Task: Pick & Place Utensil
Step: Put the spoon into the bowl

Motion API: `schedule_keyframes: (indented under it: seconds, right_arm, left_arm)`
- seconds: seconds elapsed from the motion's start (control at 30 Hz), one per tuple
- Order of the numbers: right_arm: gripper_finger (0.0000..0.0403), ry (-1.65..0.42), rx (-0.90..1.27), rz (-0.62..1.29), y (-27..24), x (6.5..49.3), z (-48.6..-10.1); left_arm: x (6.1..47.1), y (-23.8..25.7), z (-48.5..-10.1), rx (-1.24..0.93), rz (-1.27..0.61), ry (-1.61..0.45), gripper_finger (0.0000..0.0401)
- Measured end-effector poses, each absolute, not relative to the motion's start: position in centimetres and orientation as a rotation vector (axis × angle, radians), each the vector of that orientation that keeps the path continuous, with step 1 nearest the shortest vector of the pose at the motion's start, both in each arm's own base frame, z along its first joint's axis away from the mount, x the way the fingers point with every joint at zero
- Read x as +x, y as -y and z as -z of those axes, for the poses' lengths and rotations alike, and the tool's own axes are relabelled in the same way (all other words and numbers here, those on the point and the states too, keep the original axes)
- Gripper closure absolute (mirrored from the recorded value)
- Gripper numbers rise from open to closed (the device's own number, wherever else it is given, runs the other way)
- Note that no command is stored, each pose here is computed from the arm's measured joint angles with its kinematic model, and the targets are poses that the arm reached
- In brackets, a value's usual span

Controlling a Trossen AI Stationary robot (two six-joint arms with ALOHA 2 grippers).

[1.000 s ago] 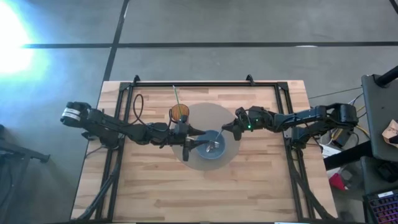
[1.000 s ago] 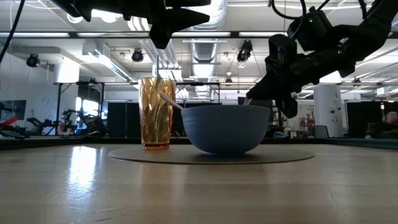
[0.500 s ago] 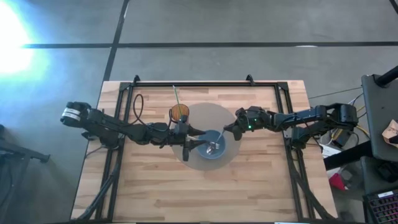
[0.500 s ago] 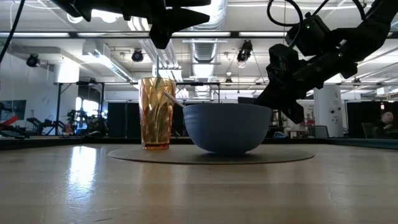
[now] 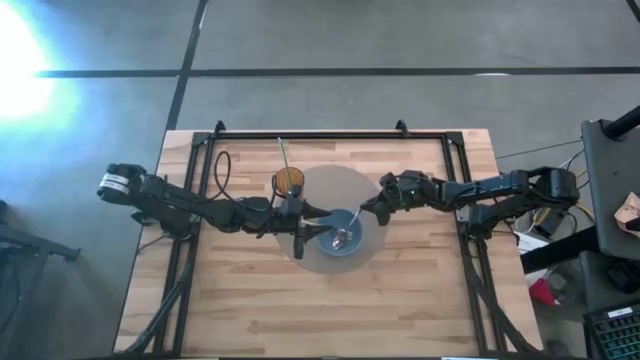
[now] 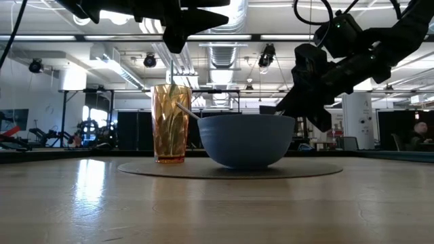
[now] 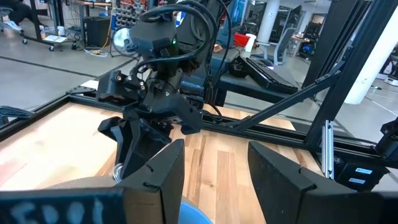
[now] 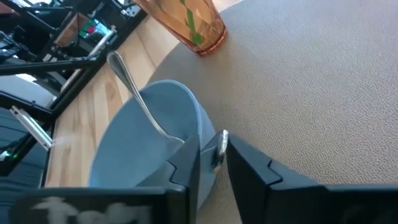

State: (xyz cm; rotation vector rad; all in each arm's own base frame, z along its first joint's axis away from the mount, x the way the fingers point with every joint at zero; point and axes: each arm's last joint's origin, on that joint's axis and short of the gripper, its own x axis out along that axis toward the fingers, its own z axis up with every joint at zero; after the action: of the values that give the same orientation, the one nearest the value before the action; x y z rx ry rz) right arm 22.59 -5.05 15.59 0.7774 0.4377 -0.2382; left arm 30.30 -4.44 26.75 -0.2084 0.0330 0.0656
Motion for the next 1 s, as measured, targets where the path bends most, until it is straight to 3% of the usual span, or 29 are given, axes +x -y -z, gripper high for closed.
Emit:
schedule_keyframes:
  seconds: [0.47, 1.0]
  right_arm:
    - [0.0253, -0.431, 0.79, 0.188, 5.0, 22.5, -16.0]
    - [0.023, -0.388, 0.769, 0.172, 4.9, 21.6, -17.6]
  left_arm:
    - [30.3, 4.4, -26.8, -0.208, -0.065, -0.033, 0.0233]
    - [30.3, 4.4, -26.8, -0.208, -0.066, -0.032, 0.0233]
